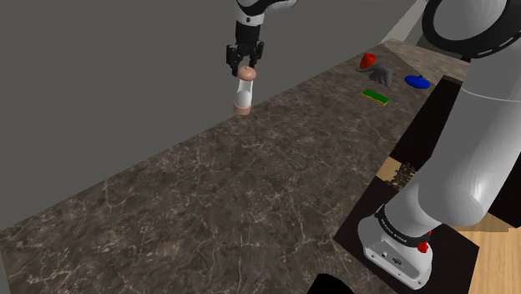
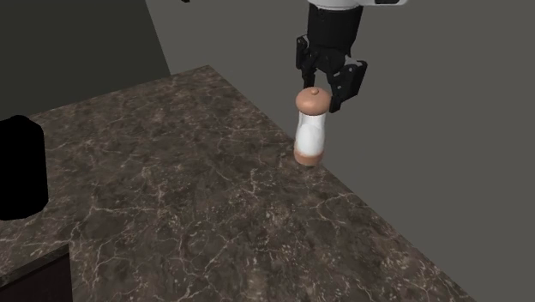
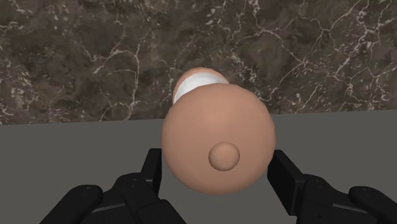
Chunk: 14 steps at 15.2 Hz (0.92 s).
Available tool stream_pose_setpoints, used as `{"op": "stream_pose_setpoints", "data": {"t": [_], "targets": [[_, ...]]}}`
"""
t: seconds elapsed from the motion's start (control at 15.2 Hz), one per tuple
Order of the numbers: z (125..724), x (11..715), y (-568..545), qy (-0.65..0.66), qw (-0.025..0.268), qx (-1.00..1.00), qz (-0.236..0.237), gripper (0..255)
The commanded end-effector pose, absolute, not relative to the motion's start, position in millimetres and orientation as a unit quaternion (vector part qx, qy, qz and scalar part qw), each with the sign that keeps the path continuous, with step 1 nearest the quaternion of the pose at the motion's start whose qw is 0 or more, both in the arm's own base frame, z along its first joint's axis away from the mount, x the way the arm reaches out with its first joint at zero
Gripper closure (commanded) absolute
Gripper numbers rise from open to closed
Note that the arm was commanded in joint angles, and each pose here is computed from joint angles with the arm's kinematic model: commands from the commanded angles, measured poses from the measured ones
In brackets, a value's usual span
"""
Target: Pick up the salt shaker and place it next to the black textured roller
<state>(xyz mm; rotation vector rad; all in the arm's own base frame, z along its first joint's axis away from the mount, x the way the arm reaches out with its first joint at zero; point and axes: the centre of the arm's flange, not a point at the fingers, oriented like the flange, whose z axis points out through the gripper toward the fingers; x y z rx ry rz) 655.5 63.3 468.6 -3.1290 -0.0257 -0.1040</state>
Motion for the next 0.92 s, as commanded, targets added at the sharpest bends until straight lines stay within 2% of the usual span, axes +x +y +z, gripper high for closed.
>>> {"op": "stream_pose_setpoints", "data": {"t": [0.0,0.86], "targets": [[480,654,63,-0.008,0.005,-0.999,-0.033,255],[549,654,63,-0.008,0.005,-0.999,-0.033,255]]}}
